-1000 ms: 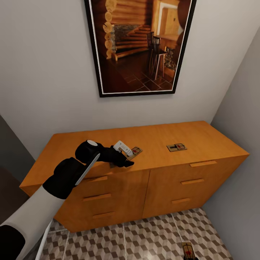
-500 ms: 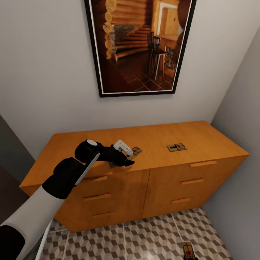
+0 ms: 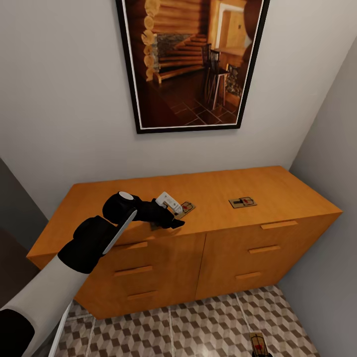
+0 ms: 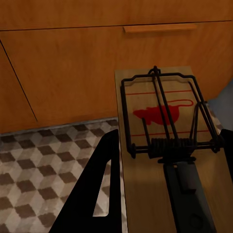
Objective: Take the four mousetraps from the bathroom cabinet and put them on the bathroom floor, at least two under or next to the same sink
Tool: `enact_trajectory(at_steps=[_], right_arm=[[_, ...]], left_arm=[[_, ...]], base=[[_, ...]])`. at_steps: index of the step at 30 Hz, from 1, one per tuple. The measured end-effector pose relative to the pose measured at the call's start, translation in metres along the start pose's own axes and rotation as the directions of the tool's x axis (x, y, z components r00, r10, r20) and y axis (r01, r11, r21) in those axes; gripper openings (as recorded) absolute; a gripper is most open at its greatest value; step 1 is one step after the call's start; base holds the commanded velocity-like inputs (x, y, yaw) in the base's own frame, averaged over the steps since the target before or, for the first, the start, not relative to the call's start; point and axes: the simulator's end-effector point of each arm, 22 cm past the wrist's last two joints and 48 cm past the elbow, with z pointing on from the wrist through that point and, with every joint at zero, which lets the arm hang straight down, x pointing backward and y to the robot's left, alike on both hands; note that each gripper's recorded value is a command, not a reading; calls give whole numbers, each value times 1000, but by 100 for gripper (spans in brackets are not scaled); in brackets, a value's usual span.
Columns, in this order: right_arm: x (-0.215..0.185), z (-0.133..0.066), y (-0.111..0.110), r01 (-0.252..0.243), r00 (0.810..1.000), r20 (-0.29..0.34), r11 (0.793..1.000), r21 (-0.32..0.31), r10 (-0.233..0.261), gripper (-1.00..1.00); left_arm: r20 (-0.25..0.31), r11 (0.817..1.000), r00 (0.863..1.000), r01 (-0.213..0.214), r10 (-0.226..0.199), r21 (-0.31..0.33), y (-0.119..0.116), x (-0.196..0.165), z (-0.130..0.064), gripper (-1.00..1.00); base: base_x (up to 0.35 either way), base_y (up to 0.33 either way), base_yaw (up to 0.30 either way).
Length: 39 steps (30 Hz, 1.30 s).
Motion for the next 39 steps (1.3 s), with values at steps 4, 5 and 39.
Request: enact_trajectory(at_steps=[4, 5, 39], right_arm=[[0, 0, 0, 0, 1000, 0, 1000, 0, 0, -100], [0, 0, 0, 0, 1000, 0, 1000, 0, 0, -100], [0, 0, 1, -1, 1000, 0, 1000, -1, 1, -100]], left_arm=[[0, 1000, 1000, 0, 0, 0, 0, 0, 0, 100], [0, 1000, 1000, 0, 0, 0, 0, 0, 0, 100], [-7, 1000, 1000, 1, -1, 2, -1, 2, 2, 100]], base=[[100, 0, 0], [122, 0, 0], [10, 0, 0]])
